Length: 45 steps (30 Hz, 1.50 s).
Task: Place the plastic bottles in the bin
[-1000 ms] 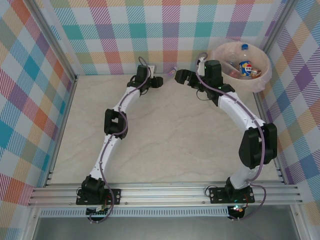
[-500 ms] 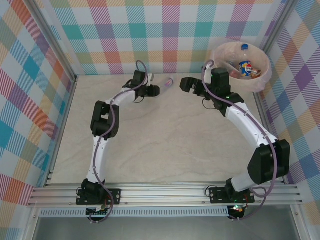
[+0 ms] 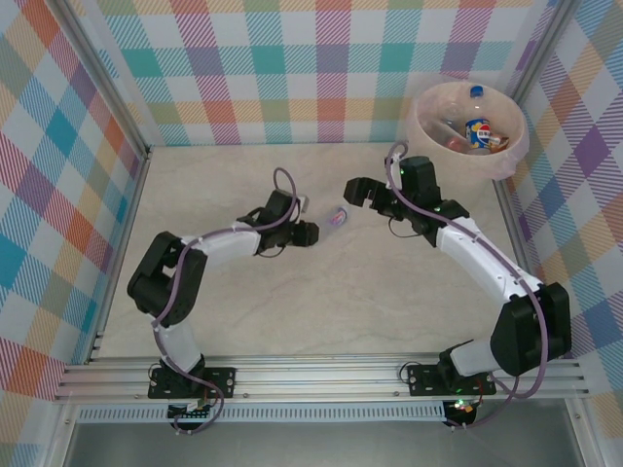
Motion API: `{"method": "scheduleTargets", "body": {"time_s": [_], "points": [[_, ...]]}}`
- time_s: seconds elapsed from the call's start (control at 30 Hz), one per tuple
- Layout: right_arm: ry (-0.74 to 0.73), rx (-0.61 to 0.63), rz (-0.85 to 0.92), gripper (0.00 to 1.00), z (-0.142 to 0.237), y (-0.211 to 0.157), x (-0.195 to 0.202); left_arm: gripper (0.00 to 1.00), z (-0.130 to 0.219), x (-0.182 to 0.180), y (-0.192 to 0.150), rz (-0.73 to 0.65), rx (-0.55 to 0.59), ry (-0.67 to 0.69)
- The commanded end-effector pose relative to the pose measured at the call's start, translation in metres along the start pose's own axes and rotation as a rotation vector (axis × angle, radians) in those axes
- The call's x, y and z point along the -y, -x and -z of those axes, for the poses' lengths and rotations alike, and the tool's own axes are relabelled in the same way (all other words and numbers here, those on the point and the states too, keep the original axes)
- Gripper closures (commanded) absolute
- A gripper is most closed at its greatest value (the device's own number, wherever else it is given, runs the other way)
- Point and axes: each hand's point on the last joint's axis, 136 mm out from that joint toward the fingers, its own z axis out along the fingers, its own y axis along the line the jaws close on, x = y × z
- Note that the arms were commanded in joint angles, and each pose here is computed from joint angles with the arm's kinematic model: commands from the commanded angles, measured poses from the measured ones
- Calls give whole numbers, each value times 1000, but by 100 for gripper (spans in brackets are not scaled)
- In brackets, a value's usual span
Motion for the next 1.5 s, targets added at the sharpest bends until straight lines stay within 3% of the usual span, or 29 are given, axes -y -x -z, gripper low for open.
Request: {"method": "scheduleTargets", "body": {"time_s": [0.0, 0.2, 0.33, 0.5, 0.8, 0.93, 1.0, 1.33, 1.47], "points": [[-86, -34, -133, 0, 2, -21, 22, 54, 20, 5, -18, 55, 19, 28], [-123, -111, -388, 0, -6, -60, 45, 54, 45, 24, -21, 181, 65, -96], [-43, -183, -582, 0, -18, -85, 42, 54, 56, 46, -13, 217, 68, -213], [150, -174, -653, 0, -32, -76, 19, 54, 61, 70, -12, 220, 41, -346], [193, -83, -720, 0, -44, -71, 30, 54, 66, 98, -7, 291, 39, -545], [221, -59, -665, 7, -41, -66, 26, 54, 66, 102, -6, 299, 36, -571], [232, -65, -657, 17, -41, -66, 24, 54, 66, 104, -7, 295, 30, -581], [243, -31, -586, 39, -35, -61, 21, 51, 60, 104, -5, 315, 27, -586], [216, -10, -532, 43, -32, -56, 21, 33, 64, 106, 0, 321, 33, -596]]}}
